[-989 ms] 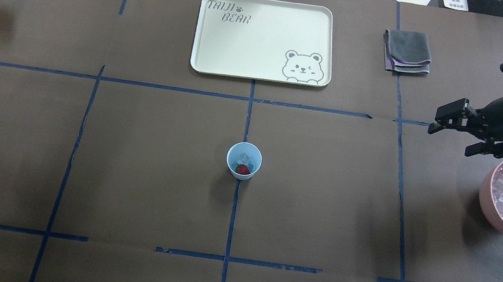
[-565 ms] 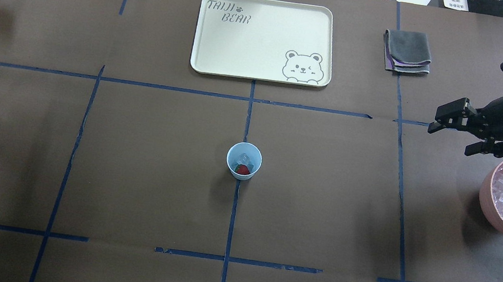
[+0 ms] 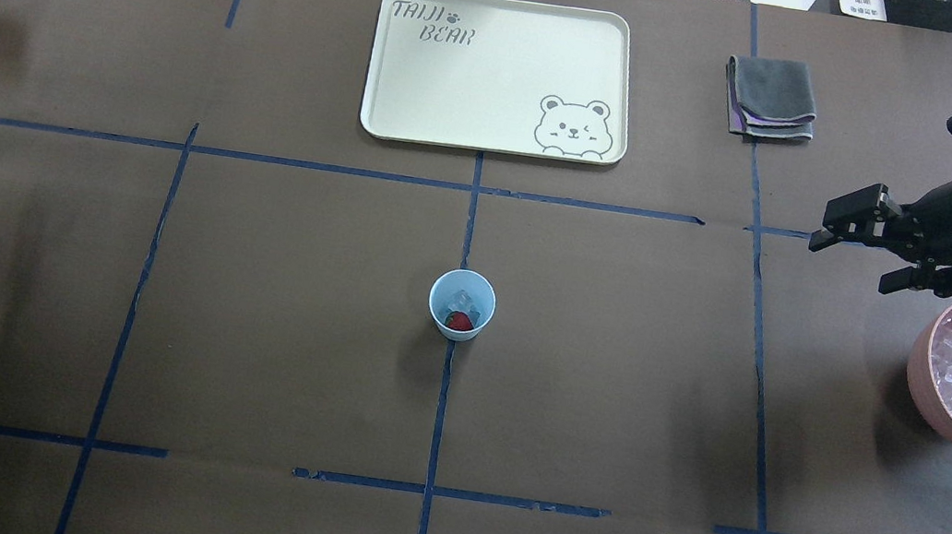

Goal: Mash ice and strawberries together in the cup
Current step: 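Withdraw the left gripper back toward the steel muddler, then grasp the steel muddler upright with the left gripper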

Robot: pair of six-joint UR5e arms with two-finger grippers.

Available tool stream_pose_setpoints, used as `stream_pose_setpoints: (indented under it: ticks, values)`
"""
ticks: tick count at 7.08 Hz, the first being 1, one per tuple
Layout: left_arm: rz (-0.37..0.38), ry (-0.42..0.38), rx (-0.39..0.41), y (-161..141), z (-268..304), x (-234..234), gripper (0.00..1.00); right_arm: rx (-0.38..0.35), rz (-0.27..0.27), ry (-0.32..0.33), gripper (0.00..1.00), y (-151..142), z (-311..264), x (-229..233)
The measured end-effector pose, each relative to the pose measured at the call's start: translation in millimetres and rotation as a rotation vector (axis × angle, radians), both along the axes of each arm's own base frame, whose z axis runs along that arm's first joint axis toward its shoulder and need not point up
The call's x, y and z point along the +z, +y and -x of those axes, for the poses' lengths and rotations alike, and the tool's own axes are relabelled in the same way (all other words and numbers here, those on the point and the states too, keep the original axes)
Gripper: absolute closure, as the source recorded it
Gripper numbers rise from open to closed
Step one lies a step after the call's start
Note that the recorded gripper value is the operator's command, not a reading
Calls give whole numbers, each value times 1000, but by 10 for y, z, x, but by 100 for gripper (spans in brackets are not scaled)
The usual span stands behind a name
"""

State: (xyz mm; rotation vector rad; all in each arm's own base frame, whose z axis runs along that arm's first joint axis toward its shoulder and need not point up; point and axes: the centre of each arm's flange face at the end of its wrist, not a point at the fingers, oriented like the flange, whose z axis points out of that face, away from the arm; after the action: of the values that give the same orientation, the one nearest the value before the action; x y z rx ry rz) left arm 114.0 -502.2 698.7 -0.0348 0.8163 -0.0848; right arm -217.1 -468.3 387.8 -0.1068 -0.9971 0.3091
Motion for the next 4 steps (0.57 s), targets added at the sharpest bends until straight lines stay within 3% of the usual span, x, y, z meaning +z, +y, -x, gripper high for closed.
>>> stream_pose_setpoints:
  ticks: [2, 3, 4]
  values:
    - [0, -3, 14, 31, -117, 128, 15, -1, 1, 1, 0, 4, 3, 7]
    - [9, -3, 25, 54, -237, 131, 26, -1, 2, 1, 0, 3, 1, 11]
    - [15, -3, 38, 80, -349, 123, 45, -1, 3, 1, 0, 3, 1, 14]
